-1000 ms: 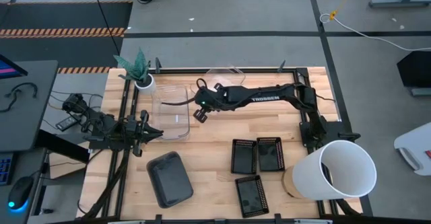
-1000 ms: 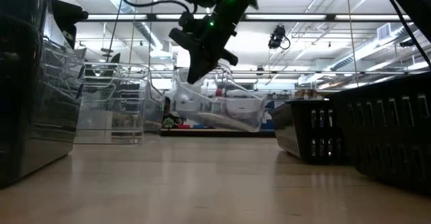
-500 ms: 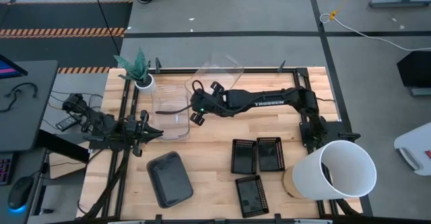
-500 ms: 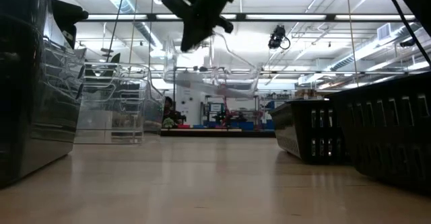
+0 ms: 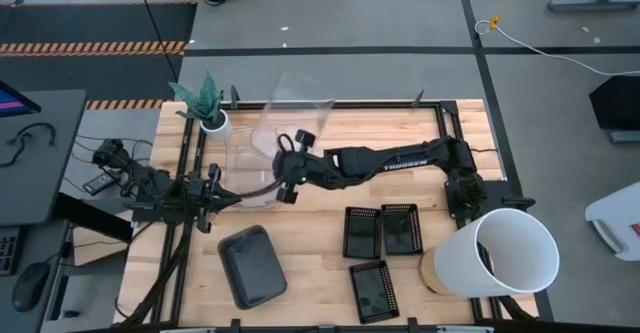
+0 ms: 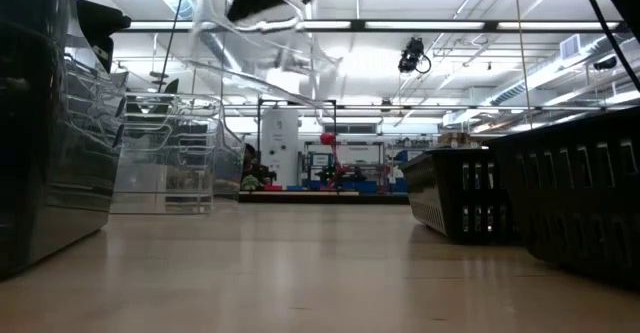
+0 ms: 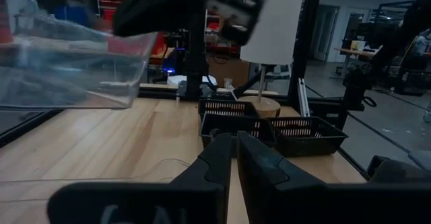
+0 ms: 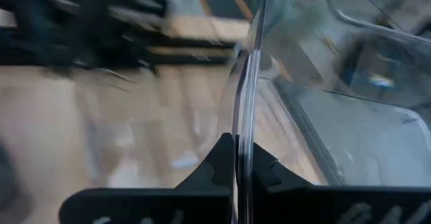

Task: Stack baskets by color
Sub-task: Stack the right transparent bin on the left transparent bin, then stack the left black bin on the top right black bin

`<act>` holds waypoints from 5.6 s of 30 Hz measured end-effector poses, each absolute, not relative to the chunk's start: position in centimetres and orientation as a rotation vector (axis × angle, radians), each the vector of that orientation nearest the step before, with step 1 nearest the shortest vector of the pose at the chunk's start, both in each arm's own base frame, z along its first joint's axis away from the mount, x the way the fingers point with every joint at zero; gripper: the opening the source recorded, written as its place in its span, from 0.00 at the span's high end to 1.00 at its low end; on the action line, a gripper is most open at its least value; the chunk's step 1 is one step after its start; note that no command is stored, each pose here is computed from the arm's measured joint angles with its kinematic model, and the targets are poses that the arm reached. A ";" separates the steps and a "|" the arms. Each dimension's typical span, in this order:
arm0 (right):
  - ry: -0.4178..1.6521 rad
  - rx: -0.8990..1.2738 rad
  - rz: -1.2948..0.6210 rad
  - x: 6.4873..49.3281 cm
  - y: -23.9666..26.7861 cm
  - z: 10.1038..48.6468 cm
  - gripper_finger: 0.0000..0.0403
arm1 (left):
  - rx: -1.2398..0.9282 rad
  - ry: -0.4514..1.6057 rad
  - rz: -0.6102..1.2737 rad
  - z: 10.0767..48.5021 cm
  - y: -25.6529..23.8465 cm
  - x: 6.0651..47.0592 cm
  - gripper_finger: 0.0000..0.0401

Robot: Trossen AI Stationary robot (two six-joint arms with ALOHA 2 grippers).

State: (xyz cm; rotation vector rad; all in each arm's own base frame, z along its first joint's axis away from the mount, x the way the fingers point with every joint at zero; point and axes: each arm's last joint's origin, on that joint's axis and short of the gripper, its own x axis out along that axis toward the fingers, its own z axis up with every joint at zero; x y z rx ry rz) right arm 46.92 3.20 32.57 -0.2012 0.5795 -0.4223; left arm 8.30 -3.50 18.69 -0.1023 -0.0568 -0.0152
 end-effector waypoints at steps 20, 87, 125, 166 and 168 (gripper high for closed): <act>0.456 -0.250 -0.067 49.5 4.8 31.2 1.00 | -0.102 -0.056 -0.015 18.7 -3.5 8.3 0.93; 0.669 -0.144 0.037 49.7 3.4 25.8 1.00 | -0.257 0.027 -0.574 18.5 -5.0 7.9 0.91; 0.919 -0.137 -0.004 47.7 3.0 26.4 0.73 | -0.257 0.028 -0.576 18.5 -5.0 7.8 0.92; 1.234 -0.157 0.006 41.8 10.1 27.8 0.70 | -0.258 0.022 -0.576 18.6 -5.0 7.8 0.91; 1.226 -0.140 -0.008 41.0 10.1 28.5 0.71 | -0.258 0.021 -0.576 18.6 -5.0 7.8 0.91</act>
